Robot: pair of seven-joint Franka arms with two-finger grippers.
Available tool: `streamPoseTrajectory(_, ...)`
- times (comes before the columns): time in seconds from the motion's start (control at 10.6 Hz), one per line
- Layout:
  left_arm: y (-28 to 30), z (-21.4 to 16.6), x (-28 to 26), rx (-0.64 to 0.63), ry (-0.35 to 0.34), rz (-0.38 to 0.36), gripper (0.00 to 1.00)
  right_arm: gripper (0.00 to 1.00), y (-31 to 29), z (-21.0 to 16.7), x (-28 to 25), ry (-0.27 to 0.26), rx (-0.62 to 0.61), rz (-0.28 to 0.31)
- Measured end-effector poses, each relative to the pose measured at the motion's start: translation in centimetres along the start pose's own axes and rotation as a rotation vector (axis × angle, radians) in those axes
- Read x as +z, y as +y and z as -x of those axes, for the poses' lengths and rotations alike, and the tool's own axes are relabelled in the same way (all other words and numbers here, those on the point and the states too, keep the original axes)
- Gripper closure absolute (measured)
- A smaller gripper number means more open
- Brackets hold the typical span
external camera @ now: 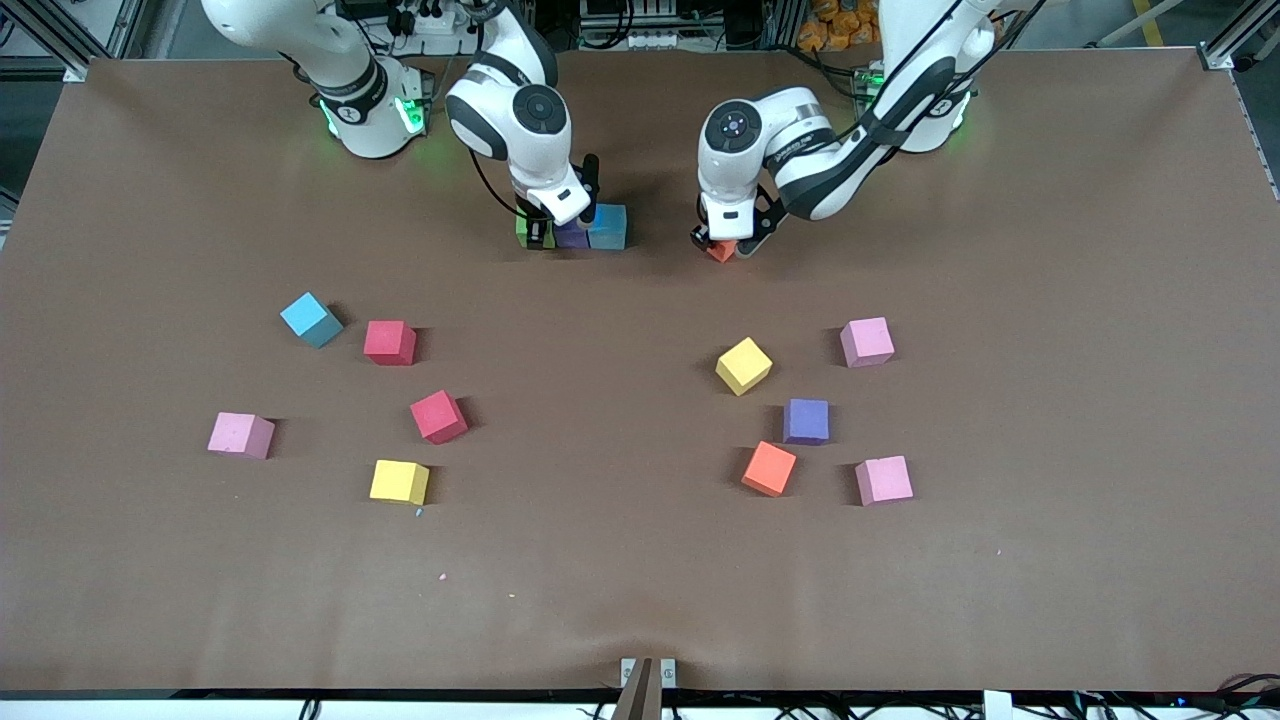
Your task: Arrange 11 blocks into digit 3
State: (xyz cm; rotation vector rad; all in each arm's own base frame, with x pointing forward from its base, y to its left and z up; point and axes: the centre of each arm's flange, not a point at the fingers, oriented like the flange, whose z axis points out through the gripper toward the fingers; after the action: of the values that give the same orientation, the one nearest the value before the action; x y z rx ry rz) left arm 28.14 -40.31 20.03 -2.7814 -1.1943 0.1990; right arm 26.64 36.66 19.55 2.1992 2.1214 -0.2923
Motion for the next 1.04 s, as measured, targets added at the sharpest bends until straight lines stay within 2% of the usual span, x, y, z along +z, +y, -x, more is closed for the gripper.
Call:
streamPoseTrajectory(0.38,0.1,-0.1,-0.2,-0.002,-0.001,0.004,0.43,0.41,-0.4,-0.4,0.6,-0.002,-0.011,-0.001)
streamPoseTrajectory(0.94,0.6,-1.3,-0.6,-0.018,-0.003,0.015,0.43,0.41,-0.5,-0.5,1.0,0.001,-0.014,-0.001)
streamPoseTrajectory(1.04,0.7,-1.5,-0.6,-0.013,-0.004,0.015,0.43,0.3,-0.5,-0.5,1.0,0.001,-0.014,0.0)
